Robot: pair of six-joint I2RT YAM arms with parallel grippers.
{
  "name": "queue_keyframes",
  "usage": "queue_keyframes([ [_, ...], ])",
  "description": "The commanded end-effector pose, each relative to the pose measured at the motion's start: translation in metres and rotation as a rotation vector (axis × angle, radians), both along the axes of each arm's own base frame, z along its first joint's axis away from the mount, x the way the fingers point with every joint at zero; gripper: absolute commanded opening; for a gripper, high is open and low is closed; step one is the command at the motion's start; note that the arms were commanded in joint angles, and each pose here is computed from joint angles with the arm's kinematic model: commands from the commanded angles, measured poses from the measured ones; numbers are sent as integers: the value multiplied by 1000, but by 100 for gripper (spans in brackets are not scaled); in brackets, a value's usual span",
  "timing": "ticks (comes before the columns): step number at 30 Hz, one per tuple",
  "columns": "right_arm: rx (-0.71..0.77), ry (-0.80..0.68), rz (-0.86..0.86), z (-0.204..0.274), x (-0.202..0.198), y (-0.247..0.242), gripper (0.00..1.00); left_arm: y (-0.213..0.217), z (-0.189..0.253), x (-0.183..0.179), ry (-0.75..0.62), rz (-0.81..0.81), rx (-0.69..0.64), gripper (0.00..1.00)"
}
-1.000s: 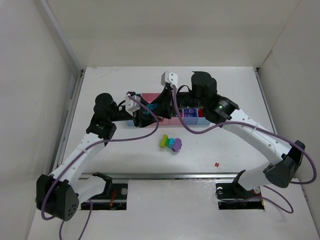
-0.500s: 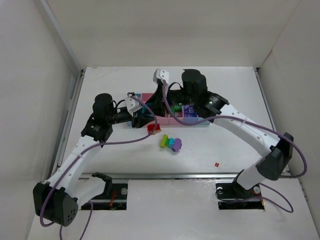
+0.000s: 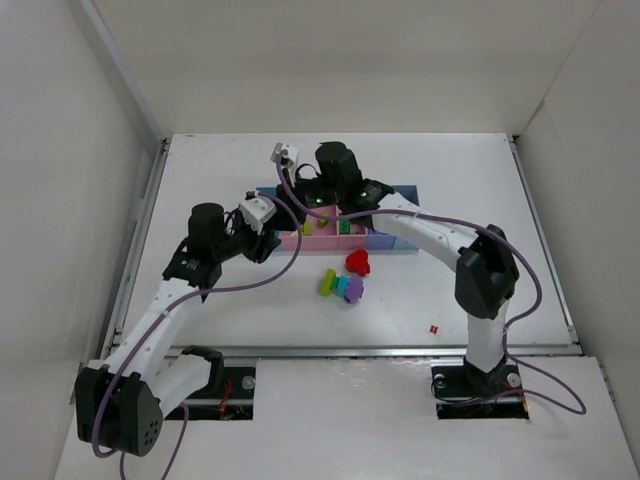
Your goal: Sort the legos into containers by color
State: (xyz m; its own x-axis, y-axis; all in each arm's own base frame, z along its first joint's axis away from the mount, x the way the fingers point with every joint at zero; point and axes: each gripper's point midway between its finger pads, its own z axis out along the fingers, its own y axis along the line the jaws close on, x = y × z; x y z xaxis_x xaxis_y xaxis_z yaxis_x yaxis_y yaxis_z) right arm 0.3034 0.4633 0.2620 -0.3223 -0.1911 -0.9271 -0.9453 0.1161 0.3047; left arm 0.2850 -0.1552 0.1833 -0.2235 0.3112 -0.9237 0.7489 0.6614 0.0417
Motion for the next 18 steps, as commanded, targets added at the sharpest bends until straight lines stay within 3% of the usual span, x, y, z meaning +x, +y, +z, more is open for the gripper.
queue_keyframes([
  [1, 74, -137, -708, 22, 179, -63, 0, 20, 12, -3, -65, 100, 52, 0],
  [8, 78, -67, -872, -7, 219, -57, 0, 34, -7, -2, 19, 194, 58, 0],
  [18, 32, -26, -856, -40, 217, -54, 0, 24, -5, 32, 25, 182, 47, 0],
])
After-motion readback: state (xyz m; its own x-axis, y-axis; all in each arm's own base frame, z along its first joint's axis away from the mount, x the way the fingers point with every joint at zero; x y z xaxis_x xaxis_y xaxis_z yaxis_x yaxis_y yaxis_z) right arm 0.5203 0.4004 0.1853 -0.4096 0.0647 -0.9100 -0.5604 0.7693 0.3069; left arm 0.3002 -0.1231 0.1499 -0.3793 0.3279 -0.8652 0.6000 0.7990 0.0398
